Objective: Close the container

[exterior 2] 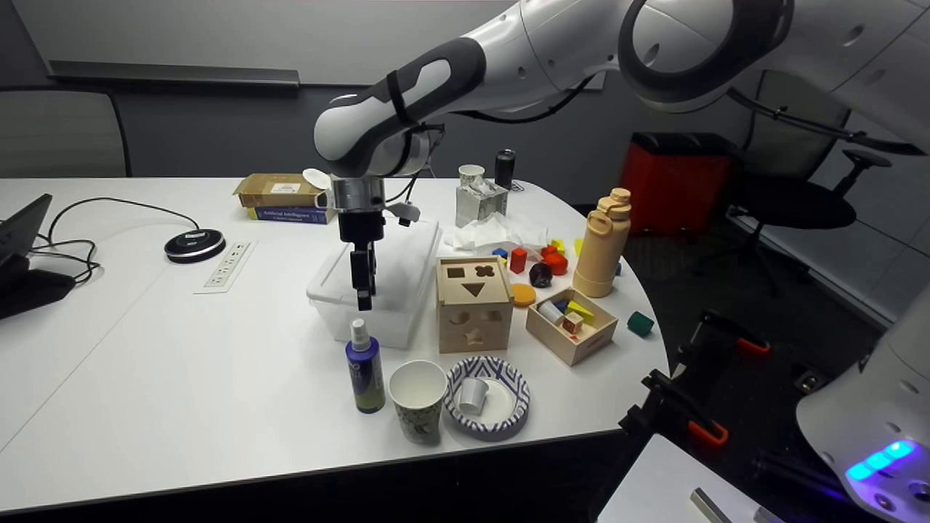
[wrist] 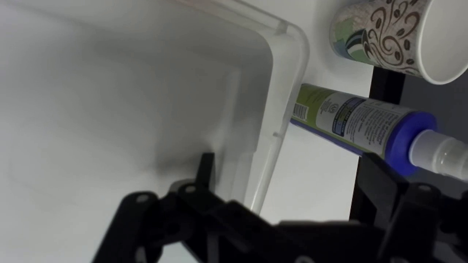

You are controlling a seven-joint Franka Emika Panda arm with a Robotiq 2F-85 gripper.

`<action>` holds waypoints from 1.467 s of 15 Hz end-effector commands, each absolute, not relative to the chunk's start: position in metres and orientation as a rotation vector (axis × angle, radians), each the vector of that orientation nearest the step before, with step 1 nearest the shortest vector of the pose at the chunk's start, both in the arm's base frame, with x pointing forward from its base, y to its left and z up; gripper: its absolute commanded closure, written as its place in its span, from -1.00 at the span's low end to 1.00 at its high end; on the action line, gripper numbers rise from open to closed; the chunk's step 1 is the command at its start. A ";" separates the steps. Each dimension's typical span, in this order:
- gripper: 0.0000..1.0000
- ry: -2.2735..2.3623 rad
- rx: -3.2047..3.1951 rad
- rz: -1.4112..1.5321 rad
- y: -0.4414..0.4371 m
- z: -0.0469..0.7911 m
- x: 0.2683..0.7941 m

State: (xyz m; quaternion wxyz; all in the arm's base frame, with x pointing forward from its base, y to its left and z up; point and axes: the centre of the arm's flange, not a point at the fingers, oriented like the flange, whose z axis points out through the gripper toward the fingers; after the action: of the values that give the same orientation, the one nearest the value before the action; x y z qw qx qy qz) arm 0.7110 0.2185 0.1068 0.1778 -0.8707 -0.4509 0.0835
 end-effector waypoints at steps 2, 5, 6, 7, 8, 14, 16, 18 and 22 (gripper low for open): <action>-1.00 -1.273 -2.559 0.171 0.220 0.133 0.715; -1.00 -1.323 -2.617 0.008 0.223 0.165 0.712; -1.00 -1.330 -2.632 -0.033 0.223 0.175 0.714; -1.00 -1.327 -2.651 -0.071 0.222 0.188 0.715; -1.00 -1.322 -2.668 -0.101 0.220 0.201 0.716; -1.00 -1.301 -2.744 -0.136 0.203 0.242 0.712; -1.00 -1.308 -2.758 -0.099 0.200 0.242 0.706; -1.00 -1.306 -2.766 -0.060 0.198 0.238 0.699; -1.00 -1.319 -2.768 -0.001 0.197 0.229 0.688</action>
State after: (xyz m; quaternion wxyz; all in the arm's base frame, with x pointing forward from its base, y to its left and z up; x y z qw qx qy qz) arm 0.7148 0.2033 0.2210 0.0526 -0.8983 -0.4360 -0.0168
